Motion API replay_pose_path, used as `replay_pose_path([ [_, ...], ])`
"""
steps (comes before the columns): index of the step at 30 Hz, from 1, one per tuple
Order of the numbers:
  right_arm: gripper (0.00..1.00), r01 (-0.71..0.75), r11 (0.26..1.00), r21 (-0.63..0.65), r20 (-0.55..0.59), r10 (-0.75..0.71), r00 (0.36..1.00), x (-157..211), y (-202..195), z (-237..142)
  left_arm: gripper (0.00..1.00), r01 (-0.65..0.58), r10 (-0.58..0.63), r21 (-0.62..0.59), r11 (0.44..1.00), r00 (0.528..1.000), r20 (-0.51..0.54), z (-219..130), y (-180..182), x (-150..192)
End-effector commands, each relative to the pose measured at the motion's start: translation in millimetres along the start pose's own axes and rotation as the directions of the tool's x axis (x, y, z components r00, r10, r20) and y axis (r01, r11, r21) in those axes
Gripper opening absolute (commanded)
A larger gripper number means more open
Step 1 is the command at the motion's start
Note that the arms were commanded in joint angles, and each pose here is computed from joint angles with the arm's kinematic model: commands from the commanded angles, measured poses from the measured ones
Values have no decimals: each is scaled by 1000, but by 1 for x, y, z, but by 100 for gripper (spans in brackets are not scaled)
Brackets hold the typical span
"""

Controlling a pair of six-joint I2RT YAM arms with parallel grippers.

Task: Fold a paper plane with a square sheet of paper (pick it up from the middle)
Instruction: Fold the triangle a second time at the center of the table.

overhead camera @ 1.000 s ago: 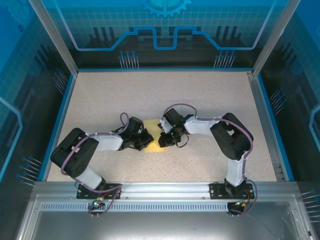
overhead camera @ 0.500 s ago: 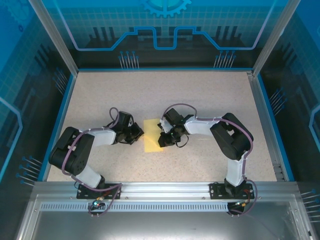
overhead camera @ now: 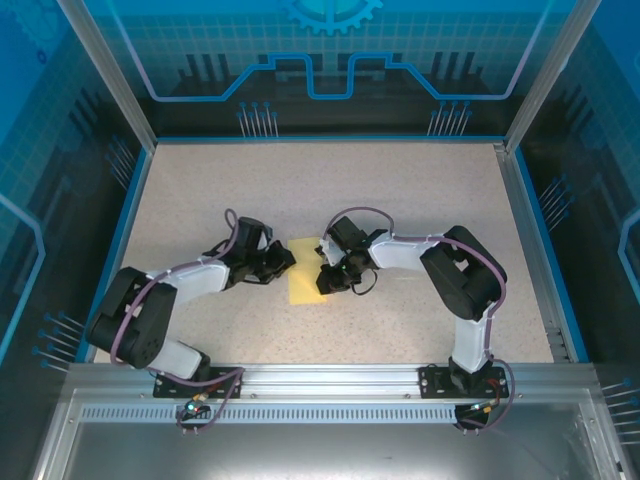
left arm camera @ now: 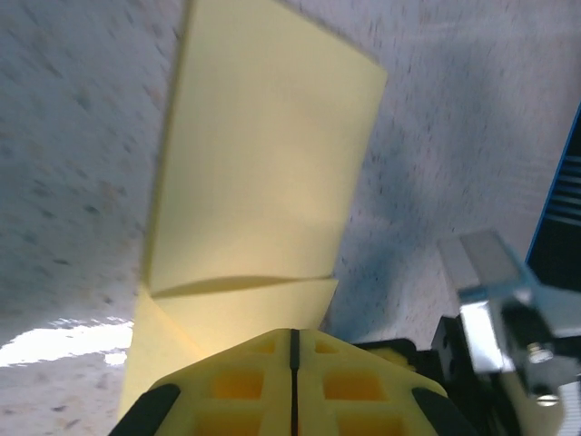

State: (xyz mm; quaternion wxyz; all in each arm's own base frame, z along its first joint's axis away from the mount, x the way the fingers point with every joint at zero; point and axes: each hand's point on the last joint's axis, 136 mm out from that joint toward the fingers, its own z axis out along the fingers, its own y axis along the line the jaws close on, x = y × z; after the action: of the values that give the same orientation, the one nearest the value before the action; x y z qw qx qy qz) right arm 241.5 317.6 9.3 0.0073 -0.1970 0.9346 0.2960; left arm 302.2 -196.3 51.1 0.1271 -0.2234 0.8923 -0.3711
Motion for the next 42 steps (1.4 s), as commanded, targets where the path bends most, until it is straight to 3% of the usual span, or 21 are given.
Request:
replay_pose_path([
  [1, 10, -63, 989, 131, -108, 77, 991, 36, -33, 13, 8, 6, -6, -10, 1000, 999, -45, 16, 2, 6],
  [10, 10, -42, 998, 49, -65, 45, 997, 22, -10, 4, 7, -3, 2, -44, 999, 1000, -30, 26, 13, 0],
  [19, 11, 43, 999, -12, 3, -43, 999, -9, 40, -21, 5, 29, -37, -141, 990, 997, -61, 31, 44, 12],
  [32, 10, 23, 1000, 8, -15, -23, 1000, -32, 34, 10, 5, 45, -59, -177, 983, 996, -71, 32, 54, 15],
  [42, 10, 8, 999, 41, -66, -5, 998, -19, 18, 22, 5, 70, -84, -201, 977, 994, -64, 32, 62, 16],
])
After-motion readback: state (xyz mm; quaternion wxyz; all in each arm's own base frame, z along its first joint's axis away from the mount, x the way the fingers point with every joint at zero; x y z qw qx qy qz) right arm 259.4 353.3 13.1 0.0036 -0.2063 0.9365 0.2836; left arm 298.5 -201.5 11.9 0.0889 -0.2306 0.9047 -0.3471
